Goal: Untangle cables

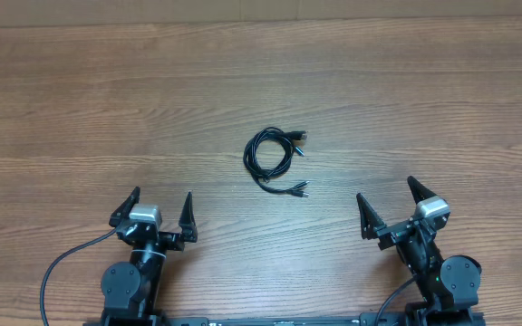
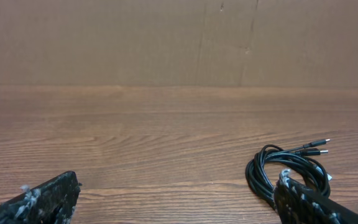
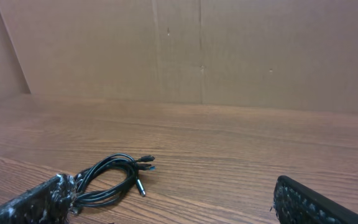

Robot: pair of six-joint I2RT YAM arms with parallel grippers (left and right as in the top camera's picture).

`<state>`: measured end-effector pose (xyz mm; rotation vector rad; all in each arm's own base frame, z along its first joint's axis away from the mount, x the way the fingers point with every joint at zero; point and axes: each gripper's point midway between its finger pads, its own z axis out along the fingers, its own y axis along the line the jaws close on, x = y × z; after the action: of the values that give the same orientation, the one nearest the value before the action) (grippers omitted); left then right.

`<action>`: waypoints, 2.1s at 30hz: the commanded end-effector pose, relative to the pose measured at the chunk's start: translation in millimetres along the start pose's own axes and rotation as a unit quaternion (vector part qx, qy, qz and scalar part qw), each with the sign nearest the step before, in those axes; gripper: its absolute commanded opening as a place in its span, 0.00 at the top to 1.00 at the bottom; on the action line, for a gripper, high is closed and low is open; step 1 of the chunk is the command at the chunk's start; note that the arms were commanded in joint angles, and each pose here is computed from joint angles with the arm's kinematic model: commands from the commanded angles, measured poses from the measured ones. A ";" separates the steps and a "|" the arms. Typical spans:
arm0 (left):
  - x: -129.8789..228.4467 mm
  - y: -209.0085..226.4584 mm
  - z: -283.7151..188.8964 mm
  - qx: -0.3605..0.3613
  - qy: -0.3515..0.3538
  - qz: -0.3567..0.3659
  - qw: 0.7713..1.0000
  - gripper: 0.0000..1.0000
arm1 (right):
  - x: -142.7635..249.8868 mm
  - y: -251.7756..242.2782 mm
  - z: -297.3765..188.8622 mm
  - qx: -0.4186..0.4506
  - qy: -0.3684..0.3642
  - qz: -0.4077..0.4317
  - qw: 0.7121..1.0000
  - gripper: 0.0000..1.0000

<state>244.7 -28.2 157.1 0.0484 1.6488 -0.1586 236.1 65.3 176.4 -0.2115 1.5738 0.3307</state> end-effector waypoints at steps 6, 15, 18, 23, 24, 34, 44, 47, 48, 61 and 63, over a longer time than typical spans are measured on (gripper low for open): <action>0.7 -3.3 -0.2 0.008 -0.001 0.011 1.000 0.00 | 1.6 0.6 0.1 -0.002 -0.002 -0.002 1.000 0.00; 0.7 -3.3 -0.2 0.008 -0.001 0.011 1.000 0.00 | 1.6 0.5 0.1 -0.002 -0.002 -0.002 1.000 0.00; 0.7 -3.3 -0.2 0.008 -0.001 0.011 1.000 0.00 | 1.6 0.5 0.1 -0.002 -0.002 -0.002 1.000 0.00; 0.7 -3.3 -0.2 0.008 -0.001 0.011 1.000 0.01 | 1.6 0.5 0.1 -0.002 -0.002 -0.002 1.000 0.00; 0.7 -3.3 -0.2 0.008 -0.001 0.011 1.000 0.00 | 1.6 0.5 0.1 -0.002 -0.002 -0.002 1.000 0.00; 0.7 -3.3 -0.2 0.008 -0.001 0.011 1.000 0.00 | 1.6 0.5 0.1 -0.002 -0.002 -0.002 1.000 0.00; 0.7 -3.3 -0.2 0.008 -0.001 0.011 1.000 0.00 | 1.6 0.6 0.1 -0.002 -0.002 -0.002 1.000 0.00; 0.7 -3.3 -0.2 0.008 -0.001 0.011 1.000 0.01 | 1.6 0.5 0.1 -0.002 -0.002 -0.002 1.000 0.00; 0.7 -3.3 -0.2 0.008 -0.001 0.011 1.000 0.00 | 1.6 0.5 0.1 -0.002 -0.002 -0.002 1.000 0.00; 0.7 -3.3 -0.2 0.008 -0.001 0.011 1.000 0.00 | 1.6 0.6 0.1 -0.002 -0.002 -0.002 1.000 0.00; 0.7 -1.8 -0.2 0.004 -0.001 0.016 1.000 0.00 | 1.2 -1.6 0.1 0.005 -0.003 -0.009 1.000 0.00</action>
<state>244.7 -28.2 157.1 0.0484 1.6488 -0.1586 236.1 65.4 176.3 -0.2115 1.5742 0.3314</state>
